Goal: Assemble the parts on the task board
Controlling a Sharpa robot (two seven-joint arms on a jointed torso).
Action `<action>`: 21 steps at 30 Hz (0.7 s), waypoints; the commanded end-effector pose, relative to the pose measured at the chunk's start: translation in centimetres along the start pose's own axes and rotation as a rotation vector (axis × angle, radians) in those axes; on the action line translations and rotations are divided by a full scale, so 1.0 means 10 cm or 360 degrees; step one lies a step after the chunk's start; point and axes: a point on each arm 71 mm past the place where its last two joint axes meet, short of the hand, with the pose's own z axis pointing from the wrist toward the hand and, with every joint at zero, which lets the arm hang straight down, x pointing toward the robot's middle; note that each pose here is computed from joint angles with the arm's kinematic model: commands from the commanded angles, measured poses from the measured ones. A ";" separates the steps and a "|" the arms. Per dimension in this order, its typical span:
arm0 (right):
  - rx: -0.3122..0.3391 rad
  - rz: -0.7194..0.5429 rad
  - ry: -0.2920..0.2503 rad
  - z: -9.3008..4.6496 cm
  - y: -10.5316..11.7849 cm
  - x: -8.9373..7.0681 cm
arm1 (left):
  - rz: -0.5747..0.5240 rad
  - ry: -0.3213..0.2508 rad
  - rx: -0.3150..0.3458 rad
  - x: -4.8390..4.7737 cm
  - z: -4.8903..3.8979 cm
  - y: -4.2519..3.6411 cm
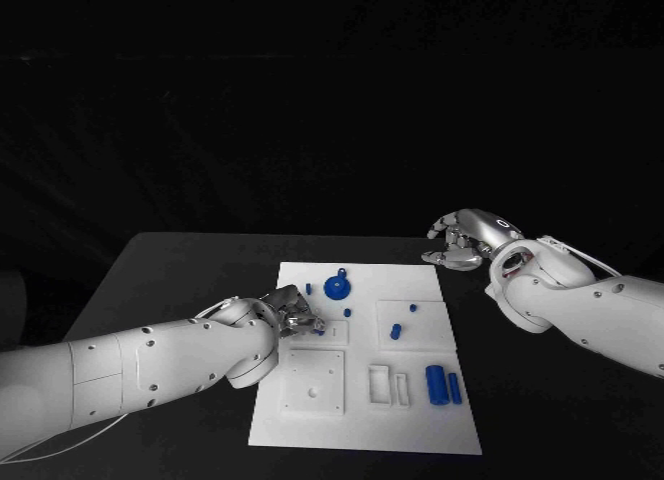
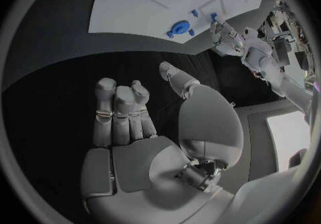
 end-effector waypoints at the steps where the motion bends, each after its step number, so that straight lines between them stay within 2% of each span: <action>1: -0.0014 0.0000 0.0021 0.00 0.01 0.01 | 0.0045 0.0051 -0.0010 0.042 -0.002 -0.002; 9: -0.0013 -0.0001 0.0023 0.00 0.01 0.01 | 0.0069 0.0105 -0.0007 0.072 -0.004 -0.012; 21: -0.0015 0.0003 0.0025 0.00 0.02 0.01 | 0.0085 0.0138 -0.0006 0.090 0.002 -0.021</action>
